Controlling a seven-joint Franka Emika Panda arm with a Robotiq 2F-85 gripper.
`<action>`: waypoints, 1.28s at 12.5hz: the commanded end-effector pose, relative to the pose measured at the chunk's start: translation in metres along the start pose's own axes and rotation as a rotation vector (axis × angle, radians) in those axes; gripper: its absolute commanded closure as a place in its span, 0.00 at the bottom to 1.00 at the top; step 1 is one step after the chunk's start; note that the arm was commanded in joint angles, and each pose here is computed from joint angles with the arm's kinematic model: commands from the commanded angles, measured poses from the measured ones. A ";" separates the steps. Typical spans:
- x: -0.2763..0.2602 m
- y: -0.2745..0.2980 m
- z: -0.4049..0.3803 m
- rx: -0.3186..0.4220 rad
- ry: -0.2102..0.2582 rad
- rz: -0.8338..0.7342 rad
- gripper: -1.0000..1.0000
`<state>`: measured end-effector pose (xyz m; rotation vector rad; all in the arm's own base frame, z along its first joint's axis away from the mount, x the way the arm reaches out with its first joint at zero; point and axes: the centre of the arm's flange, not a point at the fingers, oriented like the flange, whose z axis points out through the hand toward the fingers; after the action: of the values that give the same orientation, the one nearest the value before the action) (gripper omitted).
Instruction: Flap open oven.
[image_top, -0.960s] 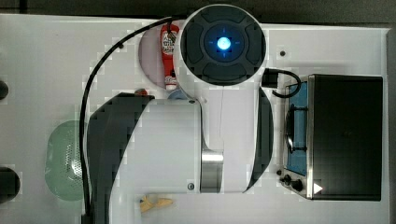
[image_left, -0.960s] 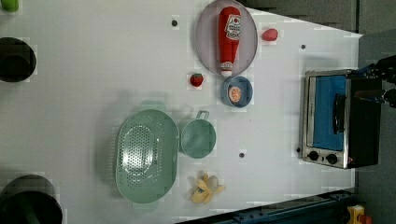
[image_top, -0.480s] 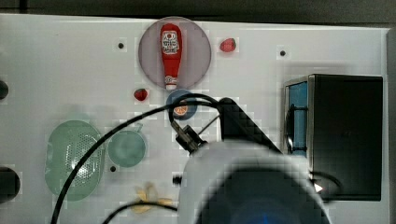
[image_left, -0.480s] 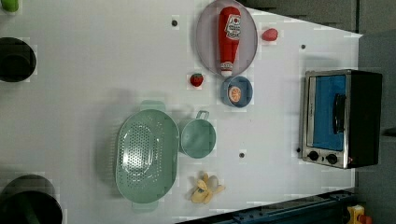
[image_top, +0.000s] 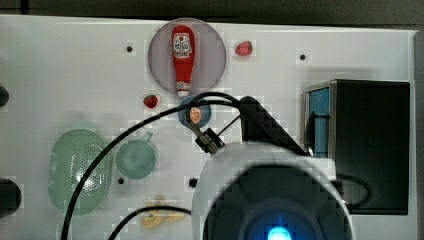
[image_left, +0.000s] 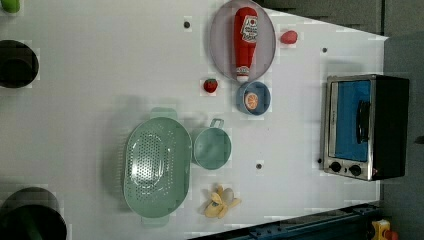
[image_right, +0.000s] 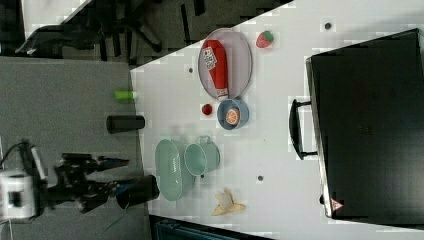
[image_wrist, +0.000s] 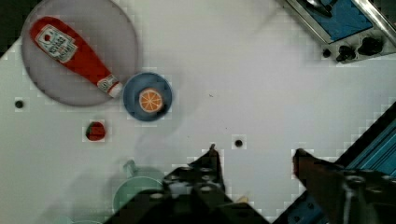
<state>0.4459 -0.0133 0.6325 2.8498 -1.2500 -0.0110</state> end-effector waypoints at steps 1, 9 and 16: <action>0.012 0.006 0.023 -0.031 -0.043 -0.018 0.78; 0.065 0.039 0.110 -0.041 -0.088 -0.302 0.82; 0.138 0.094 0.184 -0.034 0.067 -0.629 0.82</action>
<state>0.4727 -0.1765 0.4549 3.0282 -0.5376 0.0739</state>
